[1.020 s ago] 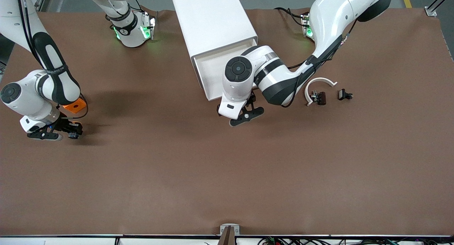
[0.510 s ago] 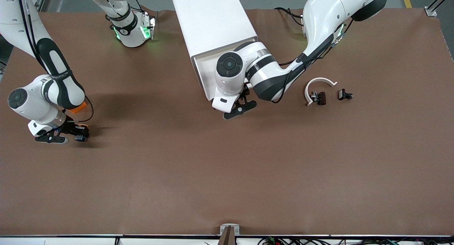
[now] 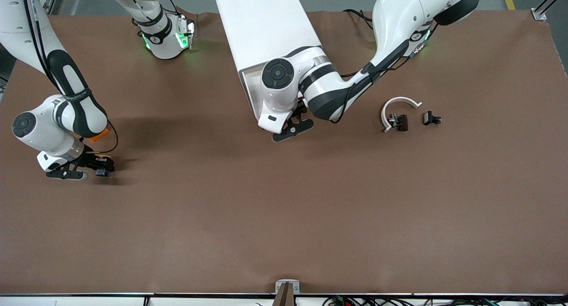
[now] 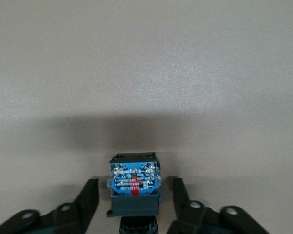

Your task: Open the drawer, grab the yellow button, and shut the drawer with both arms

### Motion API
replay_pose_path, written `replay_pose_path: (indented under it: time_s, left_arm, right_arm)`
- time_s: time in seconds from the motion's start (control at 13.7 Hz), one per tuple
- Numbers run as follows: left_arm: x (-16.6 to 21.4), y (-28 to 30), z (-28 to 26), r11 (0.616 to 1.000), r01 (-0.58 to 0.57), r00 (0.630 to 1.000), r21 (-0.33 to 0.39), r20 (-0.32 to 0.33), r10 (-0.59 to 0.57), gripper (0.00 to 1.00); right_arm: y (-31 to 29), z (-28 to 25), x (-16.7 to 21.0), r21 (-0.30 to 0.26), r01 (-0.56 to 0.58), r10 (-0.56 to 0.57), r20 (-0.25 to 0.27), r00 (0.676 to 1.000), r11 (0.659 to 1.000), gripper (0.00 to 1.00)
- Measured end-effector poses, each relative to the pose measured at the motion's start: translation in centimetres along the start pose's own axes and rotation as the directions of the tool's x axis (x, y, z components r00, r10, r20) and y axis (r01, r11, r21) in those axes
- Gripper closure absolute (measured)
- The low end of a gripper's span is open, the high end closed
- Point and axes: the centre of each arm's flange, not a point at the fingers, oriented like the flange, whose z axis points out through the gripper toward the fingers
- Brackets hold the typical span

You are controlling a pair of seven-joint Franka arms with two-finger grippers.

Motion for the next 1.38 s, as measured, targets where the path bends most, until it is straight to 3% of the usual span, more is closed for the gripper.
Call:
replay_pose_path:
  time_s: [0.15, 0.22, 0.58, 0.95, 1.38]
  left_arm:
    - [-1.1, 0.2, 0.1, 1.000, -0.017, 1.000, 0.003, 0.008, 0.017, 0.00]
    - [-1.7, 0.2, 0.1, 1.000, -0.027, 1.000, 0.007, 0.013, 0.027, 0.00]
    - [-4.0, 0.7, 0.1, 0.999, -0.047, 0.998, 0.006, 0.040, 0.047, 0.00]
    - [-5.8, 1.0, 0.5, 0.999, -0.047, 0.996, 0.014, 0.074, 0.046, 0.00]
    - [-9.2, 1.7, 1.0, 0.999, -0.026, 0.997, 0.027, 0.074, 0.024, 0.00]
  right_arm:
    - [0.1, -0.4, 0.5, -0.002, 0.001, -0.001, -0.011, 1.000, 1.000, 0.04]
    - [0.1, -0.6, 0.8, -0.004, 0.001, -0.001, -0.018, 1.000, 1.000, 0.00]
    - [0.2, -3.6, 2.2, -0.002, 0.004, -0.004, -0.033, 0.999, 1.000, 0.00]
    - [-1.2, -11.7, 3.9, 0.057, -0.047, 0.042, 0.091, 0.995, 0.997, 0.00]
    - [-3.3, -24.7, 4.9, 0.087, -0.085, 0.066, 0.199, 0.978, 0.993, 0.00]
